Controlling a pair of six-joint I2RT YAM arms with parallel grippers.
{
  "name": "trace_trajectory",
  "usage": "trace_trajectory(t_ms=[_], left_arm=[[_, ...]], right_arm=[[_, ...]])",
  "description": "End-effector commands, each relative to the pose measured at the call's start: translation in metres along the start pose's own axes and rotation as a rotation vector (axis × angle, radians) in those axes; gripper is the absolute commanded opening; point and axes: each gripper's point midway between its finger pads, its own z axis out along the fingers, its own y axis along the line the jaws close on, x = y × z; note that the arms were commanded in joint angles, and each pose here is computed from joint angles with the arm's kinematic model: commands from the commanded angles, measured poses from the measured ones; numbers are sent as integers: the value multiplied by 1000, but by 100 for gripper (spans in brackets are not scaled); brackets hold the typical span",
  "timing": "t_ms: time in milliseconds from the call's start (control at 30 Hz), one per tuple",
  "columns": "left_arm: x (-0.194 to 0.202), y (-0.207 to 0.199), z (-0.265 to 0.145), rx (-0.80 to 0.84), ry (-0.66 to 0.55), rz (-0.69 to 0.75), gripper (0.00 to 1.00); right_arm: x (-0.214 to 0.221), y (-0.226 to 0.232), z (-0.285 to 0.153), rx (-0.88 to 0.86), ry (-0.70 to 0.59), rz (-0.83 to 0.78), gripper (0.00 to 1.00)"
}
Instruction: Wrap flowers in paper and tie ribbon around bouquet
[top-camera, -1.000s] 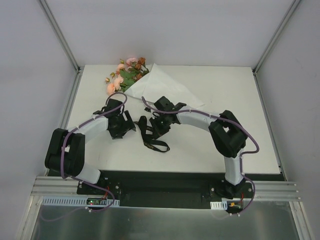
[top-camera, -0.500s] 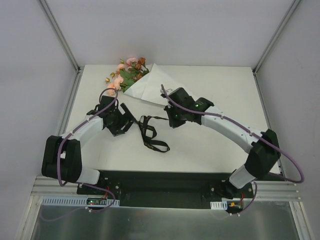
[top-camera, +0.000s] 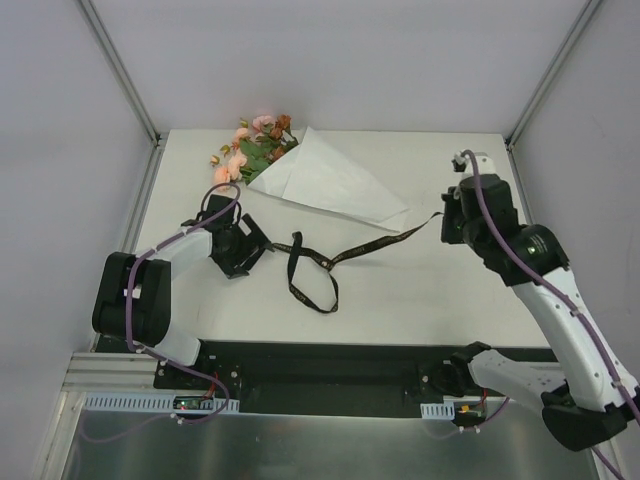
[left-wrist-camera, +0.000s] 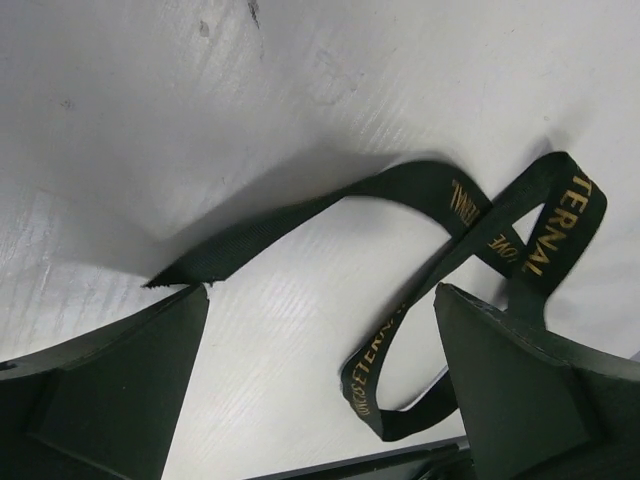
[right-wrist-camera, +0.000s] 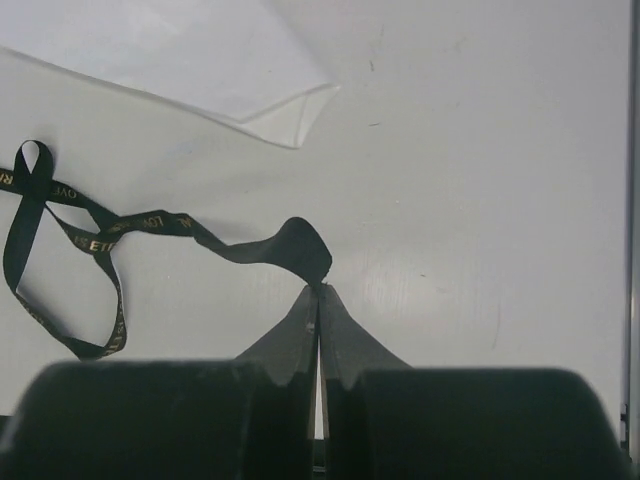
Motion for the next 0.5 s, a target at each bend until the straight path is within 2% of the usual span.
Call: trace_trajectory(t_ms=[0, 33, 200, 267, 300, 367, 467], left_arm=[[3, 39, 12, -142, -17, 22, 97], [4, 43, 12, -156, -17, 24, 97], [6, 48, 9, -163, -24, 40, 78], [8, 32, -1, -97, -31, 73, 81], [15, 18, -6, -38, -2, 80, 89], [26, -5, -17, 47, 22, 108, 93], [40, -21, -23, 88, 75, -9, 99]], right_arm=[[6, -32, -13, 82, 10, -17, 1], [7, -37, -13, 94, 15, -12, 1], [8, -48, -11, 116, 26, -3, 1], [8, -53, -10, 124, 30, 10, 1], [9, -51, -9, 112, 39, 14, 1], [10, -43, -9, 62, 42, 22, 1], [11, -38, -8, 33, 39, 37, 1]])
